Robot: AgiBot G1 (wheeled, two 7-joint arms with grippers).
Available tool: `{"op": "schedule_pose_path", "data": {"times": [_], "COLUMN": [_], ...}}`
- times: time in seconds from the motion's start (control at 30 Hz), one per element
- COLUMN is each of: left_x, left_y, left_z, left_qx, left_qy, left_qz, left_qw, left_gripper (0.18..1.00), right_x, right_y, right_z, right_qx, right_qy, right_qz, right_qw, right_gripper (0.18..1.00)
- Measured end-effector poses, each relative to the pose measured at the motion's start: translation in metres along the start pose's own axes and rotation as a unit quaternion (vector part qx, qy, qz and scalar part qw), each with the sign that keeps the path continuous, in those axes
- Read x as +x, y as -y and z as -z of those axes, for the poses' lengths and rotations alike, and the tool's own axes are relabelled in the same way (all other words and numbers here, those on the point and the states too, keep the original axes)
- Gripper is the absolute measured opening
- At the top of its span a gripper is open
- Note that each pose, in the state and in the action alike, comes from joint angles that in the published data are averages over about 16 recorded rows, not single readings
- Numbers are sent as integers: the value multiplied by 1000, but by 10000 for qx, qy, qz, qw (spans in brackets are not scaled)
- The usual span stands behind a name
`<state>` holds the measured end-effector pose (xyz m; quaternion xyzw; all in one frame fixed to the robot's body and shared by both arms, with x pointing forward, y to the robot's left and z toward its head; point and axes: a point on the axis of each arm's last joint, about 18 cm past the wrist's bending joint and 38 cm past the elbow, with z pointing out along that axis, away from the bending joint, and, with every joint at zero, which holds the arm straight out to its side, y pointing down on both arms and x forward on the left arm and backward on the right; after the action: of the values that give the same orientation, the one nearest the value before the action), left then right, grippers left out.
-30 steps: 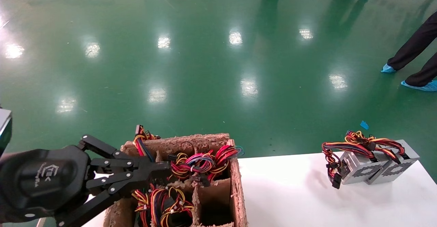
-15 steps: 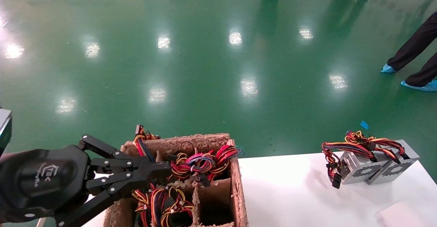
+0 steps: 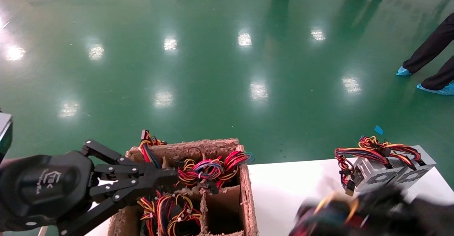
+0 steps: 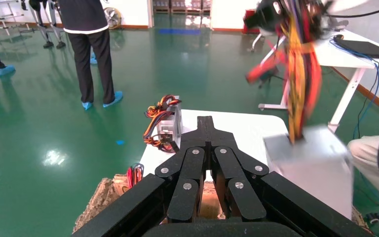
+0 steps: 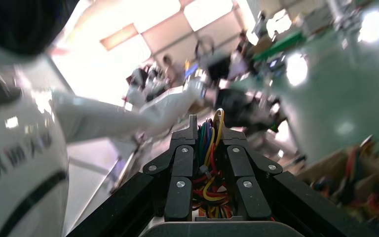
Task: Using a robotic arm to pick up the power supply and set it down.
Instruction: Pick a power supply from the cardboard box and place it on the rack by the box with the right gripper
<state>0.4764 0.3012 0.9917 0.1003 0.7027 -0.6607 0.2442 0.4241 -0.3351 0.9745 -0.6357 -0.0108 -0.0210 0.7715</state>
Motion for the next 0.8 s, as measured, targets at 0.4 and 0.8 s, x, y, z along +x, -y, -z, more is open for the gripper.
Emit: {"op": "schedule_pose_path", "data": {"times": [0.4,0.8], "left_x": [0,0], "left_y": [0,0], "left_z": [0,0], "left_qx": [0,0], "left_qy": [0,0], "left_qz": [0,0], "left_qw": [10000,10000], "left_gripper": [191,191], "right_x": [5,32], "right_y": [45,77], "right_z": [20,64], "right_qx": [881,1402], "right_qy": [-346,-1280], "right_qz": [513,1015], "right_qw": [9942,9766], "right_gripper": [239,231]}}
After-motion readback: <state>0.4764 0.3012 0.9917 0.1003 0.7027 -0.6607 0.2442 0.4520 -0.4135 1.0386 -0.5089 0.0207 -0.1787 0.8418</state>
